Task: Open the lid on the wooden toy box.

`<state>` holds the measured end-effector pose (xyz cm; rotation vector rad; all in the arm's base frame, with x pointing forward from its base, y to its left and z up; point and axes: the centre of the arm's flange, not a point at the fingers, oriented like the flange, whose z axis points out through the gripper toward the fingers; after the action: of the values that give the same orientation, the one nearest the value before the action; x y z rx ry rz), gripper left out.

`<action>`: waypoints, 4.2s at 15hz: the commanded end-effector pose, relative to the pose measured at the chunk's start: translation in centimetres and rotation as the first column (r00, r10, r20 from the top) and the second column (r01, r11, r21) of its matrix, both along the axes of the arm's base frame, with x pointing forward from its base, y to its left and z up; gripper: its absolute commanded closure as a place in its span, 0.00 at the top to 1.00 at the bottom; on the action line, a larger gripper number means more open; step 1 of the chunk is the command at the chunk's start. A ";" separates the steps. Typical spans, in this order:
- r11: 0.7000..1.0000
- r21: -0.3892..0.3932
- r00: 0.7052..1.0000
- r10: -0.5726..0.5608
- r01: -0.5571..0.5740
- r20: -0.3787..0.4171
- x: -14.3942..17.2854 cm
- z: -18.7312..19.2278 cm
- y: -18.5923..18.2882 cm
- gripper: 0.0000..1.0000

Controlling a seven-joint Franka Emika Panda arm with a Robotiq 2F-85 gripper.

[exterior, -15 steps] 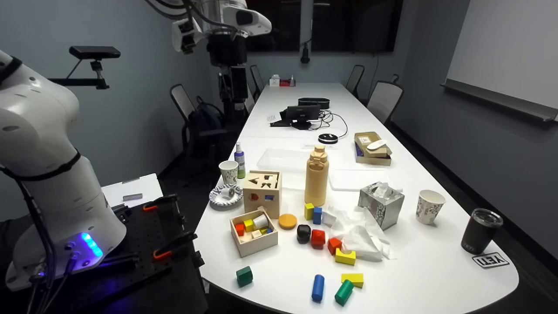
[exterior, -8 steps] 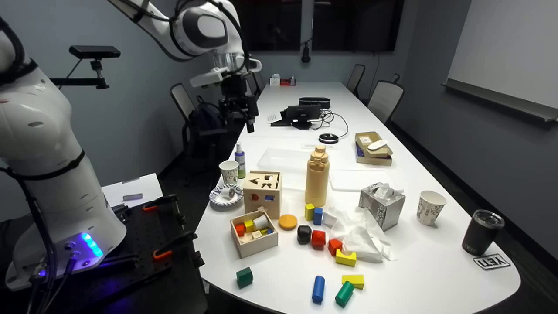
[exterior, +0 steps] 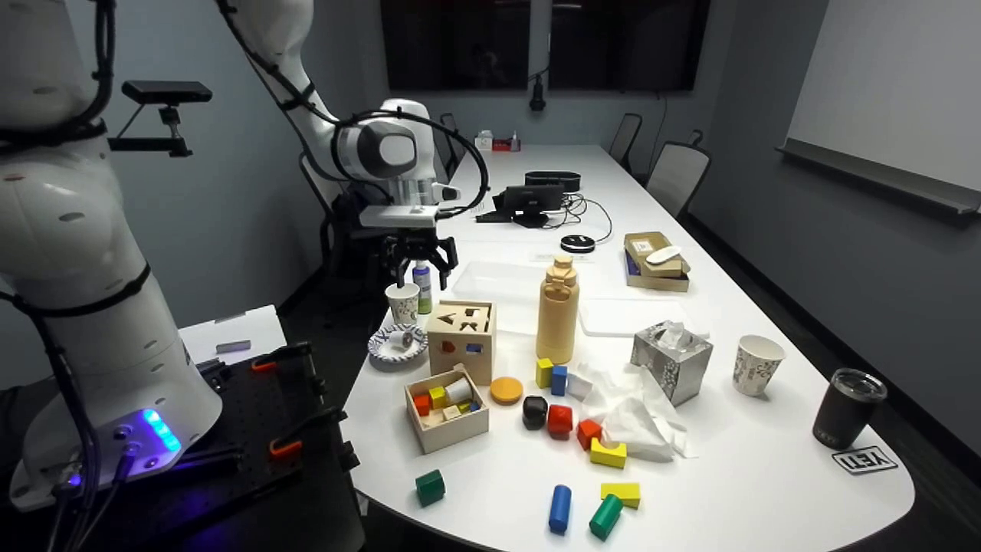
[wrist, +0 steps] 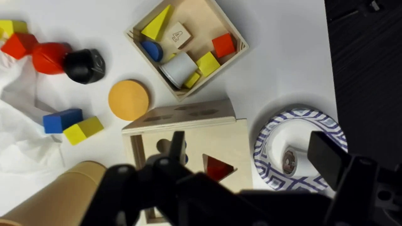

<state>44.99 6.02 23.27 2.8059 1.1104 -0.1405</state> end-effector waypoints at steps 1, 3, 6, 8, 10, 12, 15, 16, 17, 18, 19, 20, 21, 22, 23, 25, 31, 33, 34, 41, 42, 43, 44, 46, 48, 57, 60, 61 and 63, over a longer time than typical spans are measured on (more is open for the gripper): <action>0.982 0.070 0.981 0.182 -0.177 -0.067 1.0 -3.7 -0.3 1.00; 0.963 0.107 0.960 0.257 -0.246 -0.109 1.0 -5.5 0.1 1.00; 0.949 0.126 0.945 0.304 -0.289 -0.123 1.5 -6.9 0.8 1.00; 0.952 0.121 0.950 0.293 -0.280 -0.108 2.4 -7.5 1.0 1.00; 0.958 0.112 0.957 0.275 -0.264 -0.092 3.5 -7.8 1.2 1.00; 0.960 0.110 0.960 0.267 -0.257 -0.086 4.2 -8.3 1.3 1.00; 0.962 0.110 0.960 0.259 -0.248 -0.102 4.5 -9.7 1.7 1.00; 0.962 0.112 0.960 0.259 -0.247 -0.109 4.4 -10.2 1.8 1.00; 0.962 0.114 0.958 0.259 -0.246 -0.119 4.3 -10.7 1.9 1.00; 0.963 0.115 0.959 0.256 -0.242 -0.124 4.2 -11.2 1.9 1.00; 0.964 0.116 0.959 0.252 -0.238 -0.128 4.3 -11.7 2.1 1.00; 0.964 0.120 0.959 0.252 -0.237 -0.131 4.3 -11.9 2.3 1.00; 0.964 0.124 0.959 0.251 -0.235 -0.133 4.4 -12.2 2.6 1.00; 0.965 0.125 0.960 0.246 -0.230 -0.131 4.5 -12.2 2.8 1.00; 0.966 0.123 0.962 0.242 -0.227 -0.129 4.6 -12.3 3.1 1.00; 0.966 0.118 0.961 0.243 -0.228 -0.129 4.6 -12.4 3.4 1.00; 0.962 0.129 0.959 0.258 -0.243 -0.117 5.4 -11.8 5.1 1.00; 0.959 0.133 0.958 0.265 -0.250 -0.111 5.8 -11.7 5.6 1.00; 0.958 0.135 0.957 0.268 -0.253 -0.108 6.0 -11.6 5.9 1.00; 0.952 0.148 0.955 0.283 -0.268 -0.093 7.2 -10.6 7.1 1.00; 0.951 0.152 0.954 0.285 -0.269 -0.093 7.5 -10.3 7.3 1.00; 0.949 0.156 0.954 0.289 -0.273 -0.086 7.6 -10.0 7.5 1.00; 0.949 0.154 0.953 0.291 -0.276 -0.081 7.7 -9.9 7.7 1.00; 0.949 0.148 0.953 0.293 -0.279 -0.081 7.8 -10.1 7.7 1.00; 0.950 0.145 0.952 0.292 -0.277 -0.089 7.4 -10.5 7.4 1.00; 0.952 0.156 0.953 0.282 -0.264 -0.108 6.5 -11.7 7.5 1.00; 0.951 0.161 0.953 0.283 -0.263 -0.113 6.3 -11.7 7.7 1.00; 0.951 0.164 0.952 0.283 -0.262 -0.118 6.3 -11.7 7.9 1.00; 0.949 0.170 0.950 0.287 -0.265 -0.123 6.1 -11.6 8.2 1.00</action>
<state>51.79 13.36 11.74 2.7437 1.6130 -0.2050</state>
